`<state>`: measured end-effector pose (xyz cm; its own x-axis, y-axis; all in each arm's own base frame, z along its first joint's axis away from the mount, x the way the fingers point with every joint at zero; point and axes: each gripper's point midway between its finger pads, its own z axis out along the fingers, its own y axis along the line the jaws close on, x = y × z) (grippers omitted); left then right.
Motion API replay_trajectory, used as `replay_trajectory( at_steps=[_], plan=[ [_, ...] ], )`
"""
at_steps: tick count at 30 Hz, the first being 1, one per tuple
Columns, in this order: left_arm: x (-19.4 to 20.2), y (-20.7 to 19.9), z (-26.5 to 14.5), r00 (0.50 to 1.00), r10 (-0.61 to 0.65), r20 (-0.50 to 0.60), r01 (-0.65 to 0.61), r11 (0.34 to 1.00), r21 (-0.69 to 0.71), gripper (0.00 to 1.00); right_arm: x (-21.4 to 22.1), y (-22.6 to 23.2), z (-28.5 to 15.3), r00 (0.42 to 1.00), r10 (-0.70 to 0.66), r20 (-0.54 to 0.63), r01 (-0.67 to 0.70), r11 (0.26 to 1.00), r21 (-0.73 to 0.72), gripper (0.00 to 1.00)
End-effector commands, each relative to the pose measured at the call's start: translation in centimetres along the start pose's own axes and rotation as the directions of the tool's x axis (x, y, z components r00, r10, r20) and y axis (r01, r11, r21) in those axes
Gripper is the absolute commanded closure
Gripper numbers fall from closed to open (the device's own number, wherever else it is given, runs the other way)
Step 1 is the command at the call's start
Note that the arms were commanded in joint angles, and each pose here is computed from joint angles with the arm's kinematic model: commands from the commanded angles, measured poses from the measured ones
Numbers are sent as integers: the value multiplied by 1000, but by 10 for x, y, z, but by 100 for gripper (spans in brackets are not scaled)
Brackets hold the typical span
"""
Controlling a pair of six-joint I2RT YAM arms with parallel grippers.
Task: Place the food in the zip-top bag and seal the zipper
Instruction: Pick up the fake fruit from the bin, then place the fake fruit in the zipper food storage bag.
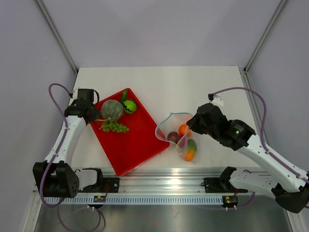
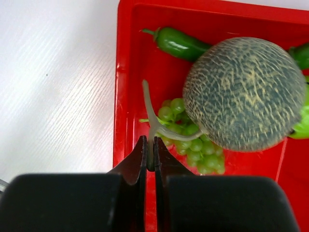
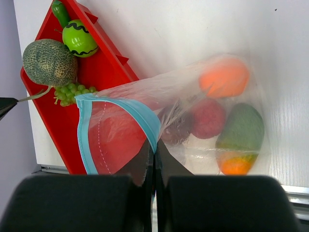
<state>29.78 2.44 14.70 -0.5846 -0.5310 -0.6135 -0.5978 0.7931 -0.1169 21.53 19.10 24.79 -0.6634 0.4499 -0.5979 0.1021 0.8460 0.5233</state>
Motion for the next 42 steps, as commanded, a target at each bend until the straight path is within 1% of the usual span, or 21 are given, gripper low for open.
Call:
replay_trajectory(
  at_steps=[1, 3, 6, 8, 12, 15, 20, 21, 23, 24, 26, 29, 30, 32, 33, 36, 38, 42],
  plan=[
    [-29, -24, -35, 995, 51, 84, -64, 984, 167, 100, -8, 6, -1, 999, 15, 41, -15, 1000, -14, 100],
    [-35, -36, -53, 991, 87, 101, -108, 967, 232, 100, -8, 8, 2, 999, 15, 36, -14, 1000, -16, 100],
    [-39, -58, -76, 979, 169, 115, -198, 924, 327, 100, -6, 11, 4, 999, 16, 30, -15, 1000, -24, 100],
    [-34, -68, -87, 971, 215, 103, -238, 892, 384, 100, -6, 15, 5, 1000, 17, 23, -16, 999, -33, 100],
    [-38, -87, -117, 959, 237, 157, -284, 829, 482, 100, -6, 17, 6, 1000, 17, 22, -16, 999, -34, 100],
    [-38, -92, -131, 952, 246, 183, -306, 799, 517, 100, -7, 16, 4, 1000, 19, 23, -18, 999, -33, 100],
    [-39, -99, -152, 943, 240, 229, -330, 745, 580, 100, -6, 15, 4, 1000, 21, 21, -21, 999, -29, 100],
    [-36, -103, -157, 939, 246, 239, -342, 716, 609, 100, -7, 16, 4, 999, 24, 21, -23, 999, -31, 100],
    [-36, -105, -167, 929, 248, 273, -368, 680, 634, 100, -6, 15, 5, 1000, 25, 18, -25, 999, -25, 100],
    [-33, -109, -174, 923, 254, 289, -385, 641, 664, 100, -5, 14, 4, 1000, 24, 15, -23, 999, -25, 100],
    [-31, -112, -181, 918, 245, 313, -397, 602, 693, 100, -5, 14, 4, 999, 31, 16, -30, 999, -29, 100],
    [-24, -120, -189, 912, 247, 326, -409, 535, 739, 100, -5, 14, 4, 999, 30, 16, -30, 999, -27, 100],
    [-20, -122, -196, 912, 247, 327, -409, 498, 765, 100, -5, 14, 3, 999, 33, 18, -32, 999, -28, 100],
    [-21, -127, -205, 912, 224, 344, -410, 459, 788, 100, -6, 14, 2, 999, 32, 20, -31, 999, -28, 100],
    [-20, -129, -214, 912, 215, 349, -409, 426, 807, 100, -7, 15, 2, 999, 32, 20, -32, 999, -30, 100],
    [-27, -133, -232, 908, 186, 375, -418, 383, 824, 100, -9, 19, 2, 999, 30, 20, -30, 999, -38, 100],
    [-33, -134, -240, 907, 169, 387, -422, 375, 825, 100, -9, 22, 3, 1000, 24, 21, -23, 999, -41, 100],
    [-44, -135, -268, 903, 114, 415, -429, 331, 841, 100, -10, 28, 7, 1000, 22, 20, -21, 998, -52, 100]
  ],
)
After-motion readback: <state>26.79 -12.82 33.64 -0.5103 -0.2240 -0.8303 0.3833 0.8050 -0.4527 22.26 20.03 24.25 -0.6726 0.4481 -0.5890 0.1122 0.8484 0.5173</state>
